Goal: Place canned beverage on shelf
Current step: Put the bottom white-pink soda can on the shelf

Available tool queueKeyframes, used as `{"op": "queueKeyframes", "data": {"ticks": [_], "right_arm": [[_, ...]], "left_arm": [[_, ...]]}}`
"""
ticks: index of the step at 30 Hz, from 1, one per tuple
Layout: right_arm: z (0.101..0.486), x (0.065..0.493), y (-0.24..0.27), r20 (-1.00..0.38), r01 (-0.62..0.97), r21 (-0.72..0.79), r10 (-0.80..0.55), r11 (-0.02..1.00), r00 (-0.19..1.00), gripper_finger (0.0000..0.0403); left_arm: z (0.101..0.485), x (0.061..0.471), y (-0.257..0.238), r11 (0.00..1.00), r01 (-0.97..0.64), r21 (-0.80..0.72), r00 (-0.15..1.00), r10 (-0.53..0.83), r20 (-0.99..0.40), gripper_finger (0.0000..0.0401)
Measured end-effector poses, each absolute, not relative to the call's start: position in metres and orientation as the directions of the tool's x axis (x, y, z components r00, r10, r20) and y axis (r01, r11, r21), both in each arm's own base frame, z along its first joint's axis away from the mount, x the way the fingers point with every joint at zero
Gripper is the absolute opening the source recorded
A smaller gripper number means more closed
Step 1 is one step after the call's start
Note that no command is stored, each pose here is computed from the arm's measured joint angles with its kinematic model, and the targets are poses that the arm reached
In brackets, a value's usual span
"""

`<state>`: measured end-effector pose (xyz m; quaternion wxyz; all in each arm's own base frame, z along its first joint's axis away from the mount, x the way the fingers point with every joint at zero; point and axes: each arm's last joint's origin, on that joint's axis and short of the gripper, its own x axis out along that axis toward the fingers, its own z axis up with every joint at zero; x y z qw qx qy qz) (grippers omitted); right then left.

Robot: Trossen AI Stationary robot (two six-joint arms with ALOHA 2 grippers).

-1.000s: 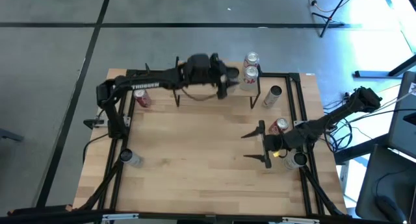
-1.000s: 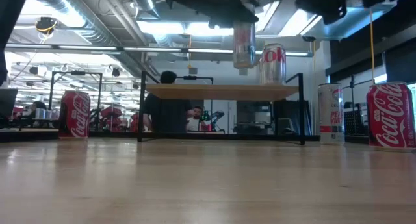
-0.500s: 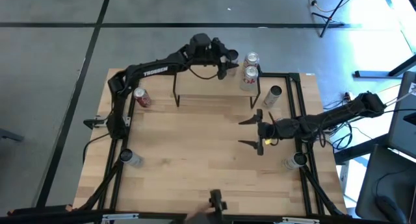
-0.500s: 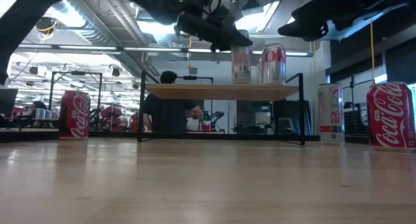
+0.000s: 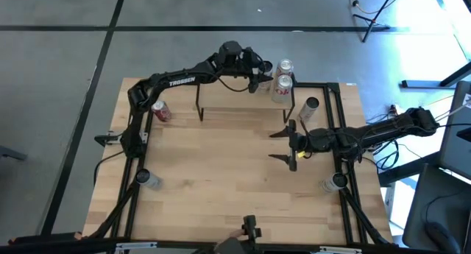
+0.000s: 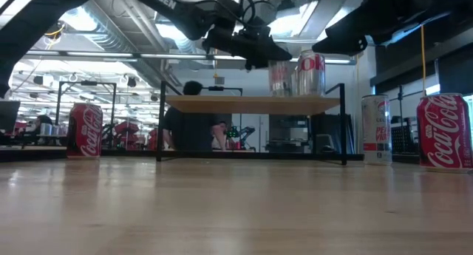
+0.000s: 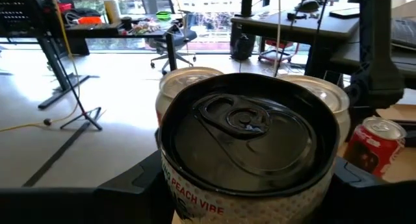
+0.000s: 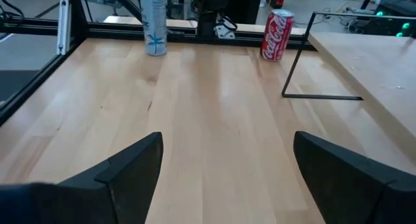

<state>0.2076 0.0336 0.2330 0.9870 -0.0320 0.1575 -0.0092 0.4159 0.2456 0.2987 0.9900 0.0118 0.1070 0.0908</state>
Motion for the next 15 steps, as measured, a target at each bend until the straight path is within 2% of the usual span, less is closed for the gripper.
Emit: {"op": "queueKeyframes", "data": {"ticks": [7, 15], "right_arm": [[0.233, 0.208, 0.034, -0.313, -0.001, -0.058, -0.017, 0.998, 0.949, 0.0335], [0.233, 0.208, 0.034, -0.314, -0.001, -0.057, -0.017, 0.998, 0.949, 0.0335]], "left_arm": [[0.298, 0.422, 0.236, 0.982, -0.180, 0.064, 0.958, 0.190, -0.217, 0.0261], [0.298, 0.426, 0.230, 0.976, -0.206, 0.074, 0.951, 0.217, -0.219, 0.0267]]}}
